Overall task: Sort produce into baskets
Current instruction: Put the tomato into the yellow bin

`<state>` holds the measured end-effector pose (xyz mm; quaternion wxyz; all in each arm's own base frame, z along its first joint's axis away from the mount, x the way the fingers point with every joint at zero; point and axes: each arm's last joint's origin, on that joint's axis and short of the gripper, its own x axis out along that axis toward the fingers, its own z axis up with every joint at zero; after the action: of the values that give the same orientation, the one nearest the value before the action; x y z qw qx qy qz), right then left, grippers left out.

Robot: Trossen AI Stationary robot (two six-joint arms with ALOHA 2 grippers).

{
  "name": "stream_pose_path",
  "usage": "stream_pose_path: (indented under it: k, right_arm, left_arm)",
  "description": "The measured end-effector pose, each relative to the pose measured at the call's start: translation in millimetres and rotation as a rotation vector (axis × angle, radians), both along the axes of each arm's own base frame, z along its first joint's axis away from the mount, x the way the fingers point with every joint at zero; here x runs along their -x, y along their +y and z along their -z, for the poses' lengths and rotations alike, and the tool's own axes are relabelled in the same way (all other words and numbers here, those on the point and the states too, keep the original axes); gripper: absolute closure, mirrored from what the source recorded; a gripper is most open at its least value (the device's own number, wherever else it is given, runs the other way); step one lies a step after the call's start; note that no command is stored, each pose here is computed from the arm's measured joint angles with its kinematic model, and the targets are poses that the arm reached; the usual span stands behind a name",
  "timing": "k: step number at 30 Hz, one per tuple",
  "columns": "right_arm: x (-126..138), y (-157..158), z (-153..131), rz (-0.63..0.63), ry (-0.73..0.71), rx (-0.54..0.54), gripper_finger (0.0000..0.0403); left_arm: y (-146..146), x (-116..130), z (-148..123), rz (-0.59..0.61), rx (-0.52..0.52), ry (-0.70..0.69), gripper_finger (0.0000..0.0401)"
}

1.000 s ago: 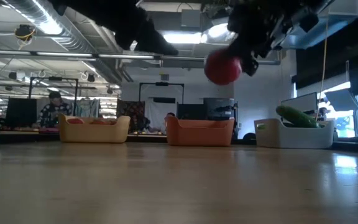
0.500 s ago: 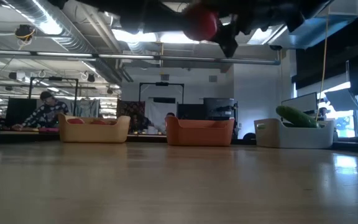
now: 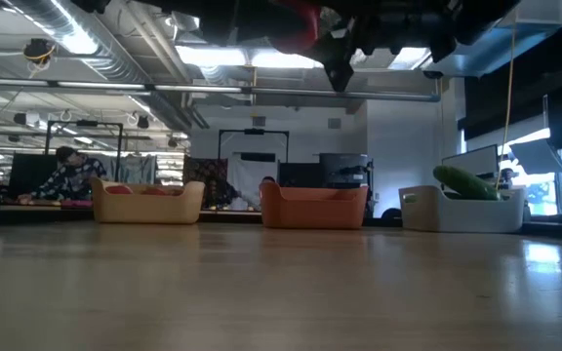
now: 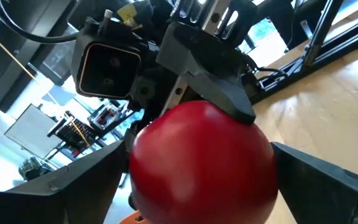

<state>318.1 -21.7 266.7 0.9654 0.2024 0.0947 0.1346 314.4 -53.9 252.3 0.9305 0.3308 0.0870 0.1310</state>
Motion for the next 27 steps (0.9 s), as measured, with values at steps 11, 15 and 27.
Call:
stream_pose_path:
  k: [11, 15, 27]
  right_arm:
    - [-4, 0, 0, -0.002, -0.036, -0.026, 0.0168]
    - [-4, -1, 0, 0.021, -0.032, -0.049, 0.0168]
    - [20, -9, -10, -0.003, 0.085, 0.023, 0.0074]
  left_arm:
    - [2, 0, 0, -0.014, 0.042, -0.014, 0.0099]
    - [2, 0, 0, -0.017, 0.052, -0.019, 0.0099]
    - [-2, 1, 1, -0.047, 0.119, -0.03, 0.0092]
